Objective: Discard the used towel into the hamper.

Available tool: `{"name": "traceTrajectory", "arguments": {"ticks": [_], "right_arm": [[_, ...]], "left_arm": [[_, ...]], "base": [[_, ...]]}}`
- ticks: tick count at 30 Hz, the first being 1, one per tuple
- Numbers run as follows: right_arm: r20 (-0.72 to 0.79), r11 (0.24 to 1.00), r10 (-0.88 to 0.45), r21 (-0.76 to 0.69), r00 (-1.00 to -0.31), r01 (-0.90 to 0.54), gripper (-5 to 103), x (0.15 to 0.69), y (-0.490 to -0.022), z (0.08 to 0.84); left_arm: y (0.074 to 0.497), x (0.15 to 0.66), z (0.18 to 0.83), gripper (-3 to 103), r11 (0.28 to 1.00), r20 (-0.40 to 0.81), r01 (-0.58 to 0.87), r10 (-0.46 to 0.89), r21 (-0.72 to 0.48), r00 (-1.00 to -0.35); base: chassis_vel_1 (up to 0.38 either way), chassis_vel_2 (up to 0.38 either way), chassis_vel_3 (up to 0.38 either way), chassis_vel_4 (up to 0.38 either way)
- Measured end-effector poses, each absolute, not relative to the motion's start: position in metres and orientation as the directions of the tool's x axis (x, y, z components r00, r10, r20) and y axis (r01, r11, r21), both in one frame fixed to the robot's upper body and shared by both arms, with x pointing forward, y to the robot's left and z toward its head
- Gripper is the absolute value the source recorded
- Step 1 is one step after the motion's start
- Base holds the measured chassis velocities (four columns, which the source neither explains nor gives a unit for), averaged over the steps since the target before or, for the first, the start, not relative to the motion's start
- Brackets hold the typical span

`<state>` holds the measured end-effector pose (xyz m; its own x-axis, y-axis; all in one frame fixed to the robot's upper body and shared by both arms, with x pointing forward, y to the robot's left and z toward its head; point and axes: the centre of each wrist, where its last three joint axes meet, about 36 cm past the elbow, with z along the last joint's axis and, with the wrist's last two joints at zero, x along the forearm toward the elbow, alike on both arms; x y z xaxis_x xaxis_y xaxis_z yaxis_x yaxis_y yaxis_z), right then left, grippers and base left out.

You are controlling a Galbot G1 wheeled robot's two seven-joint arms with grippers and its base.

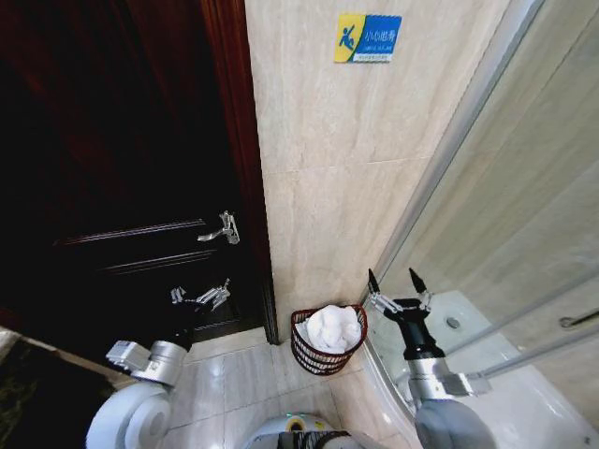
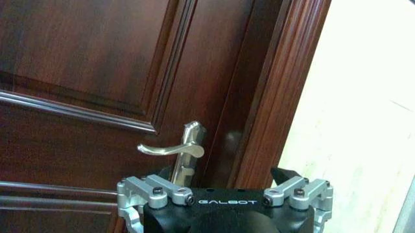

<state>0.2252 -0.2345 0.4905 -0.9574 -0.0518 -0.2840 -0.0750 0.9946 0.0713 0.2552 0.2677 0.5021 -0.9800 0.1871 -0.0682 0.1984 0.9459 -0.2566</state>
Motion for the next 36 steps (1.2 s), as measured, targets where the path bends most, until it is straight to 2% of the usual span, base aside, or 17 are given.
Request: {"name": "traceTrajectory", "arguments": {"ticks": [36], "right_arm": [[-0.241,0.992,-0.065,0.092,-0.968,-0.089,100,0.232,-0.235,0.475]], "left_arm": [[0.268,0.255,0.502,100,0.946,-0.068,0.198,0.187,-0.257,-0.98]], "base": [[0.0,0.0,0.0,0.0]]}}
